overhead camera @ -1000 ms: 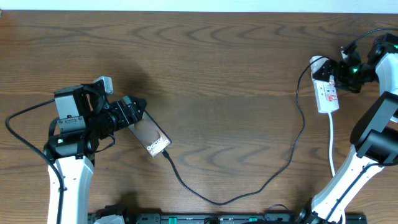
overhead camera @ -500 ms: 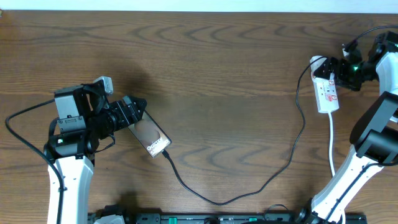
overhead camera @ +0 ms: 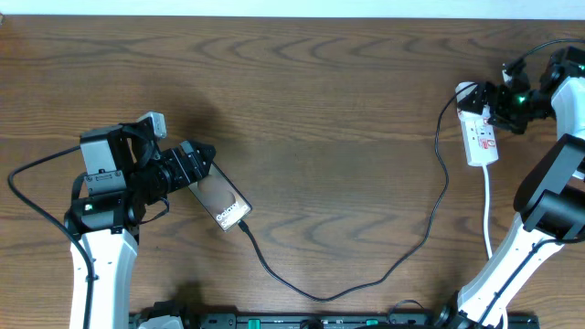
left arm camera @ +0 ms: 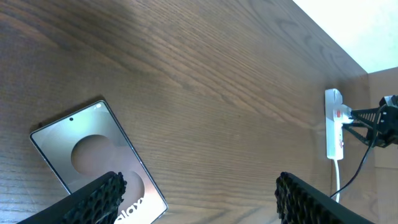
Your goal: Plug charger to phone and switch on socket
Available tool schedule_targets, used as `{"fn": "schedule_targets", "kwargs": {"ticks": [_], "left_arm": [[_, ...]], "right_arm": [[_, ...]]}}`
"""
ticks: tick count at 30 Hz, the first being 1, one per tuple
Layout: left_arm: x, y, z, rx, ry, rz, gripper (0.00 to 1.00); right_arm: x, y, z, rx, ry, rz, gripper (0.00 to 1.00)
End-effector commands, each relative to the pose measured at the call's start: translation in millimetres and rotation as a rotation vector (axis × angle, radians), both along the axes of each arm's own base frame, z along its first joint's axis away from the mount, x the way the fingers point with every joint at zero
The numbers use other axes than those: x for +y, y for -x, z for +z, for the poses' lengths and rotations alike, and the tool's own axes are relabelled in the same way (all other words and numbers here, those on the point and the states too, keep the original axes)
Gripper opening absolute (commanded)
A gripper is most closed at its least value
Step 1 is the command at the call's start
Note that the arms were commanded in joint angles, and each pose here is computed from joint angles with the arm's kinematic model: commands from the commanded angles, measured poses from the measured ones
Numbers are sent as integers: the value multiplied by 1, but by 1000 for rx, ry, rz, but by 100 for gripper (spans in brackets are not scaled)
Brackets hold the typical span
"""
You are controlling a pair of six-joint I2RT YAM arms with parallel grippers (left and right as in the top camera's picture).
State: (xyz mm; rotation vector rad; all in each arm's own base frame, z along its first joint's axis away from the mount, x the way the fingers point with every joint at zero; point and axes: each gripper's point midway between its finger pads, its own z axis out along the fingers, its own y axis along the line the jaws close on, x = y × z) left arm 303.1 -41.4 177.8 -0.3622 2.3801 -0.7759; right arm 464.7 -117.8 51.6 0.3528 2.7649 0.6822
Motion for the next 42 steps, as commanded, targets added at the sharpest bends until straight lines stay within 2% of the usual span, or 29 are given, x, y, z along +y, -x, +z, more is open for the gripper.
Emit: {"fn": "schedule_targets", "kwargs": {"ticks": [1,9,15,22,42], "left_arm": [[0,-2,6,-24,-9,-12,80],[0,-2,6,-24,-8,-11,80],[0,-2,6,-23,-9,-12,80],[0,-2,6,-24,-9,-12,80],[0,0,4,-12,-6,-12,80]], "right_arm": [[10,4,-12,26,-36,0,99],[15,2,-14,15,-44,8,99],[27,-12,-1,-75,-137,23,99],[27,-10,-2,-55,-143,6,99],[1,-5,-7,3,-13,-36,99]]}}
